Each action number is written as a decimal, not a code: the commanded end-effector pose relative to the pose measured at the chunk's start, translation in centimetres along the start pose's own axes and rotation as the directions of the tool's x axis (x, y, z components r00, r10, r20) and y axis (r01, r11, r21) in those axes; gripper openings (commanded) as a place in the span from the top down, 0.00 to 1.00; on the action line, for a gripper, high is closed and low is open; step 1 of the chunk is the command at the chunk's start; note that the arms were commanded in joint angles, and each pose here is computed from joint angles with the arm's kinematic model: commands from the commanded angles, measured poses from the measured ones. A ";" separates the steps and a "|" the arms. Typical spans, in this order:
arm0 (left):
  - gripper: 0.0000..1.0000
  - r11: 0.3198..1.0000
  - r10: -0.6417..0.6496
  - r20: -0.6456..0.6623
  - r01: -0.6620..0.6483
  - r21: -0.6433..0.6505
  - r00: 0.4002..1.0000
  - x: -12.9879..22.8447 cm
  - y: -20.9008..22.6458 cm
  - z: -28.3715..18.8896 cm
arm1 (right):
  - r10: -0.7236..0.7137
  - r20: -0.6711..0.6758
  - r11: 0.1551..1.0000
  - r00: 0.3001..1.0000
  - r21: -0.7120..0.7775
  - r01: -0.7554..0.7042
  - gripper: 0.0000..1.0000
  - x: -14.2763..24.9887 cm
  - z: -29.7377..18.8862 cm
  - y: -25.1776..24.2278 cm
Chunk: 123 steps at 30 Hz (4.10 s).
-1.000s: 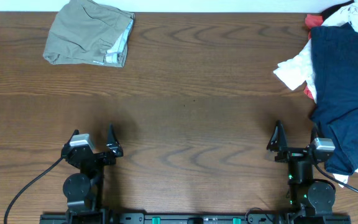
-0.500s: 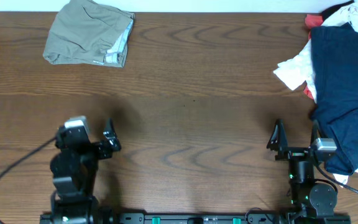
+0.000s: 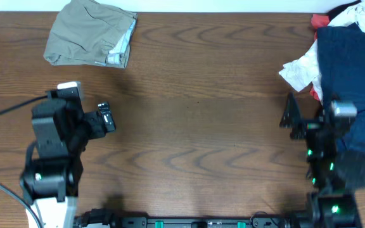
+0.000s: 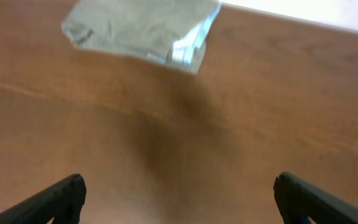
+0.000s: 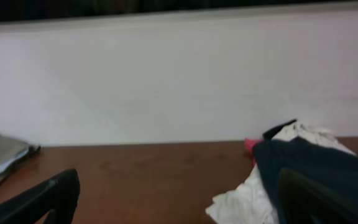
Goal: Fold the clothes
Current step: 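Reach the right gripper to the clothes pile and grasp the navy shorts, then drag the navy shorts with the right gripper to the table center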
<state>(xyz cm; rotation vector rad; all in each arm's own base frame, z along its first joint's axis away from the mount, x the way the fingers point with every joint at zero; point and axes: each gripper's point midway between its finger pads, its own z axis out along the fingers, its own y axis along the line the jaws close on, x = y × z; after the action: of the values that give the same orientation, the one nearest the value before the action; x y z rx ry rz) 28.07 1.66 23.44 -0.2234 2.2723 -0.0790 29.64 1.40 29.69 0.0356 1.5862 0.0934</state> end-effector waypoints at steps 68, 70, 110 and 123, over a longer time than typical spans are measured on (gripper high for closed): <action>0.02 0.996 0.056 -0.370 -0.025 0.089 0.928 0.8 -1.5 5.3 | 0.622 -0.402 0.720 0.672 0.631 -0.288 0.82 16.2 6.3 -34.8; 0.02 0.996 0.056 -0.369 -0.025 0.088 0.928 0.8 -1.5 5.3 | 0.615 -0.405 0.742 0.677 0.588 -0.322 0.92 15.4 7.2 -33.9; 0.02 0.974 -0.209 -0.267 0.175 -0.145 0.941 -1.4 5.8 5.3 | -0.297 -0.635 0.766 0.713 -0.604 -0.218 0.25 8.6 6.0 23.9; 0.02 0.972 0.110 -0.238 -0.055 0.229 0.965 -2.6 -4.3 8.4 | 0.026 -0.731 0.968 0.682 -0.151 -0.198 0.17 8.5 12.0 6.5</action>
<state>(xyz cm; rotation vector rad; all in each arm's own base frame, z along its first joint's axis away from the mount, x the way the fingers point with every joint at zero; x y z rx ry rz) 35.46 0.87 20.82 -0.1345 2.4894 -0.2611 40.71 10.60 20.96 -0.1499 2.3820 0.4521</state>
